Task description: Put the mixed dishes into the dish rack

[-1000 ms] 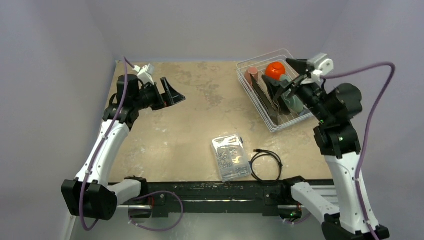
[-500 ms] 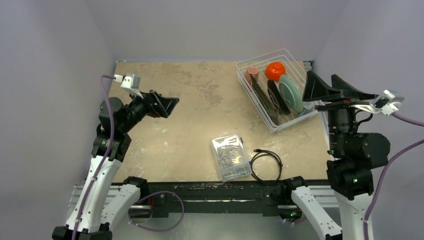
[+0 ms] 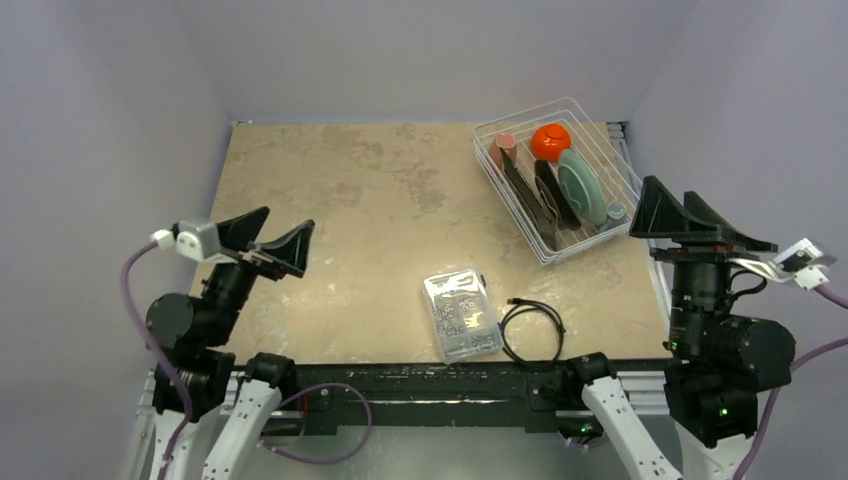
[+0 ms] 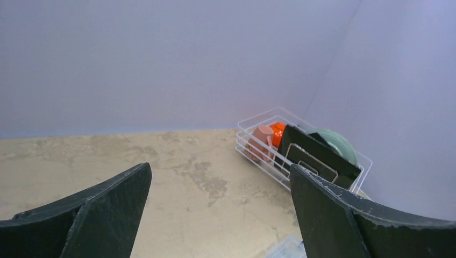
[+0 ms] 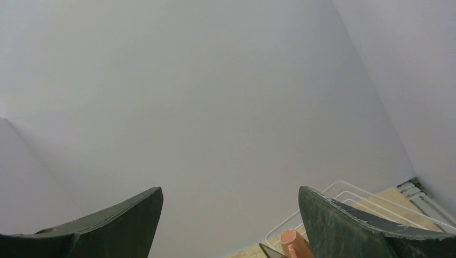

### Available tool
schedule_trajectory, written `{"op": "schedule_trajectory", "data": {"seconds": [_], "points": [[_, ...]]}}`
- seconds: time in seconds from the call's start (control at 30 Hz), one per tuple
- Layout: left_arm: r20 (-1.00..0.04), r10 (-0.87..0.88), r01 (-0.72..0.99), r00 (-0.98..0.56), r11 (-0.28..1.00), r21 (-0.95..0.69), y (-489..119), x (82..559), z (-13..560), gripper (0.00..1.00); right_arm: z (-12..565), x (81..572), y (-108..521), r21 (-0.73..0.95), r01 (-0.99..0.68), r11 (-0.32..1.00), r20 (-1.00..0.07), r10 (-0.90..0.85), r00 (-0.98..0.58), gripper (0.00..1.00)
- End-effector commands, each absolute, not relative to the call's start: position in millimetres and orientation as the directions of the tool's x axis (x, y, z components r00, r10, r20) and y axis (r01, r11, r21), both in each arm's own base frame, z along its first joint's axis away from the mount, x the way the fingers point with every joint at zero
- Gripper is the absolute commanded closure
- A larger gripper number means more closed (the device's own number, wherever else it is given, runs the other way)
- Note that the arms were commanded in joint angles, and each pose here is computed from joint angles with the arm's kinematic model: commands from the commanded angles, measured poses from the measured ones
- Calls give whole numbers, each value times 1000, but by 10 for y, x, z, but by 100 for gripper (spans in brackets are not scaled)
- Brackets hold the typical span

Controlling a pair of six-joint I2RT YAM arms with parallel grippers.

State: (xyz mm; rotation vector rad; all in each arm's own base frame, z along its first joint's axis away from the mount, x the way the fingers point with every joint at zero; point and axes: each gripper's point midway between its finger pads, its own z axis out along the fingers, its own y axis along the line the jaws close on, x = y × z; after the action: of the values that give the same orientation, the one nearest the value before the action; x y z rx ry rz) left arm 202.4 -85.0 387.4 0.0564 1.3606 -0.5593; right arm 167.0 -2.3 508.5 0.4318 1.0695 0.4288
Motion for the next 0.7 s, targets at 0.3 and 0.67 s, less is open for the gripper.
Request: {"op": "schedule_trajectory", "data": {"seconds": [0.3,0.67], "points": [[-832,-449,368,325,871,-326,-383,950,4803,0,5248,1222,-359,614,-85,785,-634,554,539,1],[-805,-492,390,333,849,-357,-361,783,4928,0,5175,1144,-541,676,7,737,-621,564,544,1]]}}
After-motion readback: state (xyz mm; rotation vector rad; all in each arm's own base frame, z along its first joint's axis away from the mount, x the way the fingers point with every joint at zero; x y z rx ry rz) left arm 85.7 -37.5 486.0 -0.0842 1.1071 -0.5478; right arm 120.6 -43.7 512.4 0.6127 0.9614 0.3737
